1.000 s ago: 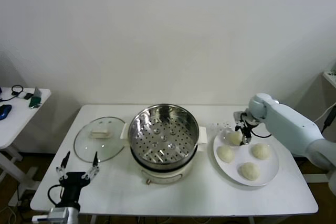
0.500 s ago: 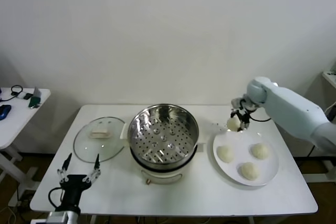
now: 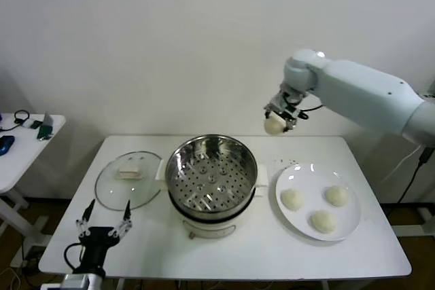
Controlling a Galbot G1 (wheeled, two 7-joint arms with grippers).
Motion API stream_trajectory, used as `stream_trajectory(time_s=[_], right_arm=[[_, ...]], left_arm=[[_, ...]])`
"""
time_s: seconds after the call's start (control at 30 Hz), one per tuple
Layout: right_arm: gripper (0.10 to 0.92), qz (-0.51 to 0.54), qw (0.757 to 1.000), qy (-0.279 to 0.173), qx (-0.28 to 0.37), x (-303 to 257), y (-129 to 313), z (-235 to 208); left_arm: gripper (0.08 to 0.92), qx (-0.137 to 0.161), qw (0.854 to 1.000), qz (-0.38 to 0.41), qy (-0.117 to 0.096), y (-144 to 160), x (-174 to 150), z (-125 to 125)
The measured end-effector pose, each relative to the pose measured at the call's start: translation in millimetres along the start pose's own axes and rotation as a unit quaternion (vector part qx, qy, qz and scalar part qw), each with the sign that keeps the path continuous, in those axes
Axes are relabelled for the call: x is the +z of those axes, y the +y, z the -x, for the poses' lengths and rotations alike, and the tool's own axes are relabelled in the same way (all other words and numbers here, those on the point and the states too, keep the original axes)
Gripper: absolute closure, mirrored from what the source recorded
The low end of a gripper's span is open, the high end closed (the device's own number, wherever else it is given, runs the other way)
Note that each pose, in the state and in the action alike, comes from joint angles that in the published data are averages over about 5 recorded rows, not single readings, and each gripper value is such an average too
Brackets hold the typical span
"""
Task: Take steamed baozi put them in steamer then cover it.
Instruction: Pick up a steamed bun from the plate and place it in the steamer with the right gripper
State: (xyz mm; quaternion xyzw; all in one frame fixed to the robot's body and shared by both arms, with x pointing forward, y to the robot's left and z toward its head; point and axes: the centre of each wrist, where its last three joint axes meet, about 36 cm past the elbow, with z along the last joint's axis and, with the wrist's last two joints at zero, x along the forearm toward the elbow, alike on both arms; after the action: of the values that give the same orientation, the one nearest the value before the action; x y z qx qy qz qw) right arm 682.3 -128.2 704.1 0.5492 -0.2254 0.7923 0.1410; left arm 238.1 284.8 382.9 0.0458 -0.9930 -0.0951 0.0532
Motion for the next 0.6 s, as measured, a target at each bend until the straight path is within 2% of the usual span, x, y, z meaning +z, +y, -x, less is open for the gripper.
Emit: stream_trajectory(time_s=[0.27, 0.6], right_arm=[[0.301, -0.113, 0.994, 0.005, 0.0, -61, -53, 3], [0.301, -0.194, 0.981, -0.009, -0.013, -122, -91, 46]], left_arm=[[0.177, 0.004, 1.0, 0.0, 0.005, -1, 2, 0], [0.177, 0.007, 1.0, 0.004, 0.013, 1, 6, -3]])
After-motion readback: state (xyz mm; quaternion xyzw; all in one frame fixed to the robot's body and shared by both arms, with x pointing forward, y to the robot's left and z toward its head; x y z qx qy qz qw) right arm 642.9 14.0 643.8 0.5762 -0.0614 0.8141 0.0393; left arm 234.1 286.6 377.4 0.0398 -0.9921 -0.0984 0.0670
